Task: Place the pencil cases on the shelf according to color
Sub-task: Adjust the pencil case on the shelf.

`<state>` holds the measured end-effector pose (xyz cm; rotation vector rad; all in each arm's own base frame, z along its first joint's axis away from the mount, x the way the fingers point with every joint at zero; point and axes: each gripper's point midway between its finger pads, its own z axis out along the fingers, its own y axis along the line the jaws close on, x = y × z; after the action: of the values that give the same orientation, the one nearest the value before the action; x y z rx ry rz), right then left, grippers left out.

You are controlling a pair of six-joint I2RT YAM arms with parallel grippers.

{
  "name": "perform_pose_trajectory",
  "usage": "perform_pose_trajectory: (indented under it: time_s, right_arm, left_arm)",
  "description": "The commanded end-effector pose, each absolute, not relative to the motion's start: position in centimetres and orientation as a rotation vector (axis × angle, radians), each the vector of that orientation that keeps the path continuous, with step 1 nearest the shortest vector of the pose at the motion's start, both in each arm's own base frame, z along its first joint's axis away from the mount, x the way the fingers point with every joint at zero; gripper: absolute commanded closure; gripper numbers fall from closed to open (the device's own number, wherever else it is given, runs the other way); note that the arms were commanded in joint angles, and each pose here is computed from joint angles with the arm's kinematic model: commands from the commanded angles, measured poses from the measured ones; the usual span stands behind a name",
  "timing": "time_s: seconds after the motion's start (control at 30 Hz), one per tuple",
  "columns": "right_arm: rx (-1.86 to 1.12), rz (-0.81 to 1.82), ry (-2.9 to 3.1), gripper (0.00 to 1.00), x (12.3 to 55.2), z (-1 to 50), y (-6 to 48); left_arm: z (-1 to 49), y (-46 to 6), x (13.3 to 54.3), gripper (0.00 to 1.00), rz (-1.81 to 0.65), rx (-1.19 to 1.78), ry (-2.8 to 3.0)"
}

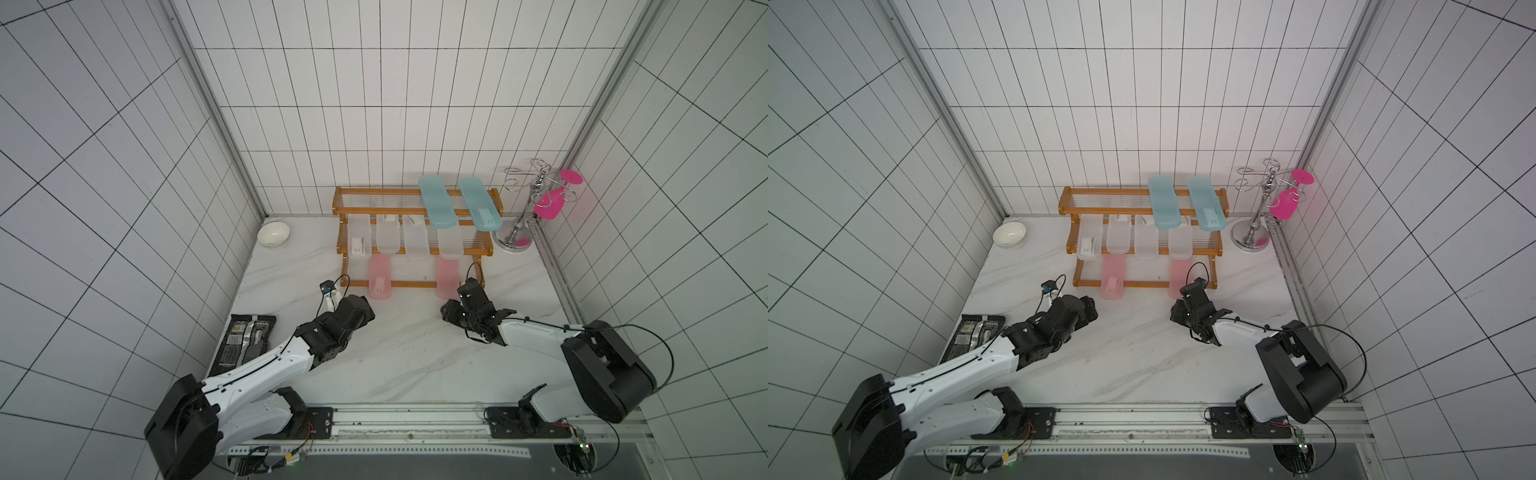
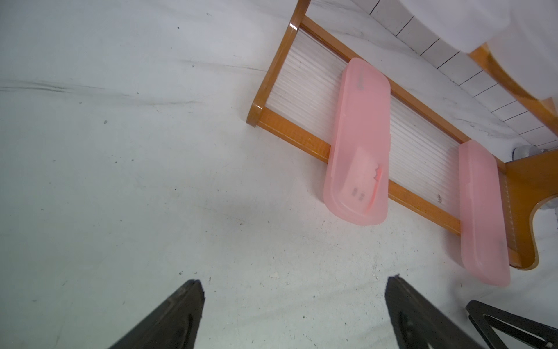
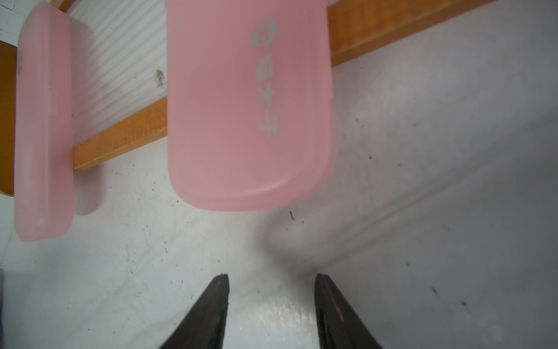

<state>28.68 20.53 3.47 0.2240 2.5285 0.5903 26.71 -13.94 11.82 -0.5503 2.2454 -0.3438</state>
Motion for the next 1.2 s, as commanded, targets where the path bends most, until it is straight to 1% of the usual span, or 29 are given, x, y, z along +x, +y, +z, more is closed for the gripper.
perform_pose_trajectory:
  time_s: [0.0, 0.5, 0.93, 1.1, 1.17]
  right_arm:
    - [0.251, 0.584, 2.486, 0.51, 30.7, 4.5, 20.7]
    - [0.265, 0.490, 2.452, 0.52, 32.3, 5.9, 17.5]
    - [0.240, 0.496, 2.437, 0.52, 33.8, 7.3, 17.2]
    - [0.247, 0.488, 2.437, 0.44, 32.9, 7.6, 16.6]
    - [0.256, 0.469, 2.442, 0.36, 32.4, 7.6, 16.1]
  left_arm:
    - [11.6, -12.6, 26.4, 0.02, -0.285, -0.550, 2.232]
    - [13.1, -11.4, 26.0, 0.02, -0.266, -0.535, 2.185]
    - [13.7, -10.4, 25.3, 0.02, -0.259, -0.536, 2.160]
    - [14.2, -10.3, 25.4, 0.02, -0.260, -0.536, 2.146]
    - [14.5, -10.3, 25.5, 0.02, -0.261, -0.538, 2.138]
